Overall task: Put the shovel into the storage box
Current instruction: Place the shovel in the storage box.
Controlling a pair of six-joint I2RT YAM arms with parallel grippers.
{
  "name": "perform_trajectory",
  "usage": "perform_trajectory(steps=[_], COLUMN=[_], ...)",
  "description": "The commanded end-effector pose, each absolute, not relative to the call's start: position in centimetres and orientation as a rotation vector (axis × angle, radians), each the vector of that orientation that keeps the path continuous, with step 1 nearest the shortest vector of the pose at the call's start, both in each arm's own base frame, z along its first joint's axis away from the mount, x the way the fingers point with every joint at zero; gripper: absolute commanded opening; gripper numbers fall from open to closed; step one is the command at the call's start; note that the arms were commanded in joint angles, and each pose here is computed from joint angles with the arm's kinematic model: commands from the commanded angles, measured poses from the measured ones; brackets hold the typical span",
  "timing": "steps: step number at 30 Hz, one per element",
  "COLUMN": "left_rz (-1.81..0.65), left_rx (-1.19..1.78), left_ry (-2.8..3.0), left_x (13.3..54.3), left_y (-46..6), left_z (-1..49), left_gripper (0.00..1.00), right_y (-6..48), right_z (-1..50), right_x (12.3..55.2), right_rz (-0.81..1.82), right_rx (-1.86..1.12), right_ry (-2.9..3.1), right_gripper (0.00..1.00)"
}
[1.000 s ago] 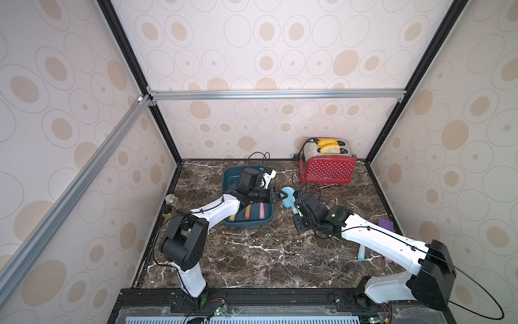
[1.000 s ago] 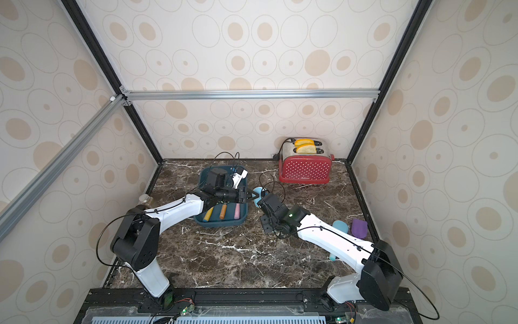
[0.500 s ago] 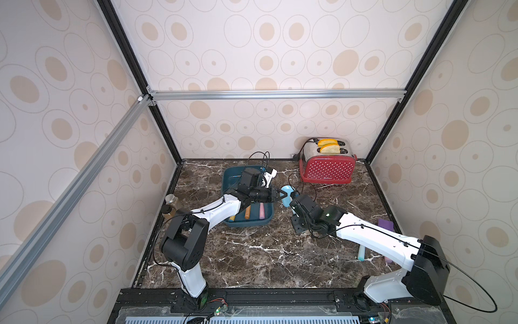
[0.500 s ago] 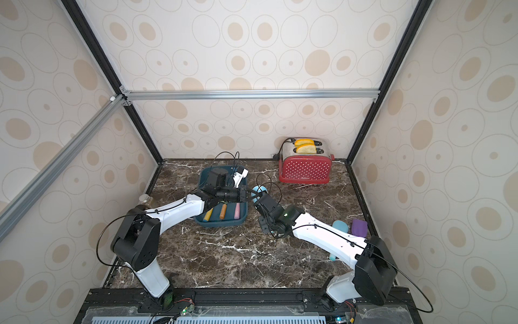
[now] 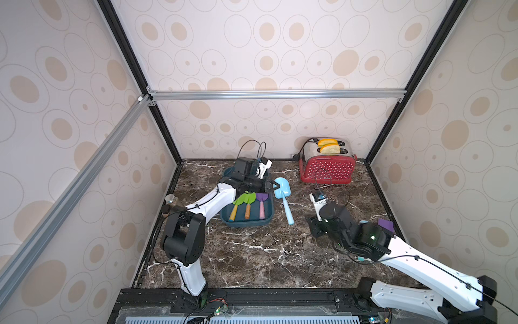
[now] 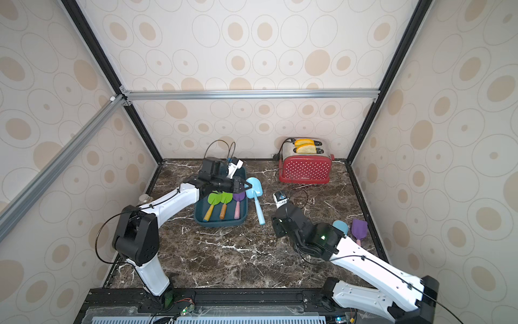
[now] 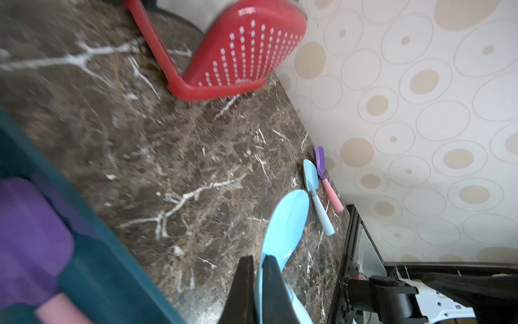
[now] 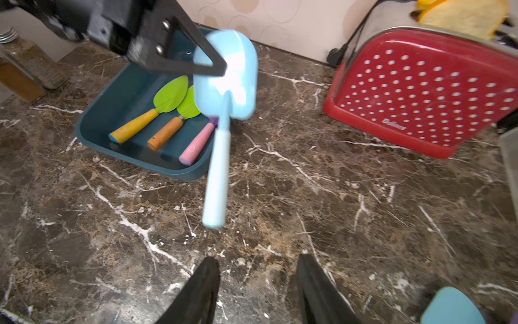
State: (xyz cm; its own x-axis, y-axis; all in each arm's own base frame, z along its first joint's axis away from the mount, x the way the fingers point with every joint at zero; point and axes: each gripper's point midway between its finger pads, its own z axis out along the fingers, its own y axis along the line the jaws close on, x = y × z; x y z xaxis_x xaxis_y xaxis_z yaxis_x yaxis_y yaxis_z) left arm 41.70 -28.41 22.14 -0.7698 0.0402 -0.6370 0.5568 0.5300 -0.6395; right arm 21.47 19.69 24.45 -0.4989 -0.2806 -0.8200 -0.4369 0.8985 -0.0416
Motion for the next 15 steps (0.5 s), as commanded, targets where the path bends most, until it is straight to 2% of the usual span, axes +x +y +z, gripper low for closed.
perform_trajectory(steps=[1,5,15], left_rz=[-1.15,-1.118,-1.1], left_rx=[0.548,0.56,0.57], left_ry=[2.193,2.241,2.449], left_x=[43.4,45.7,48.6], left_y=[-25.2,-22.5,-20.5], left_z=[23.6,22.6,15.1], left_gripper=[0.06,0.09,0.09], right_y=[15.1,11.2,6.5], right_z=[21.5,19.7,17.5], right_x=[20.8,19.4,16.4], right_rz=[-0.003,-0.077,-0.013], right_rx=[-0.456,-0.345,-0.159], right_ry=[2.192,2.246,2.292], right_gripper=[0.55,0.6,0.6])
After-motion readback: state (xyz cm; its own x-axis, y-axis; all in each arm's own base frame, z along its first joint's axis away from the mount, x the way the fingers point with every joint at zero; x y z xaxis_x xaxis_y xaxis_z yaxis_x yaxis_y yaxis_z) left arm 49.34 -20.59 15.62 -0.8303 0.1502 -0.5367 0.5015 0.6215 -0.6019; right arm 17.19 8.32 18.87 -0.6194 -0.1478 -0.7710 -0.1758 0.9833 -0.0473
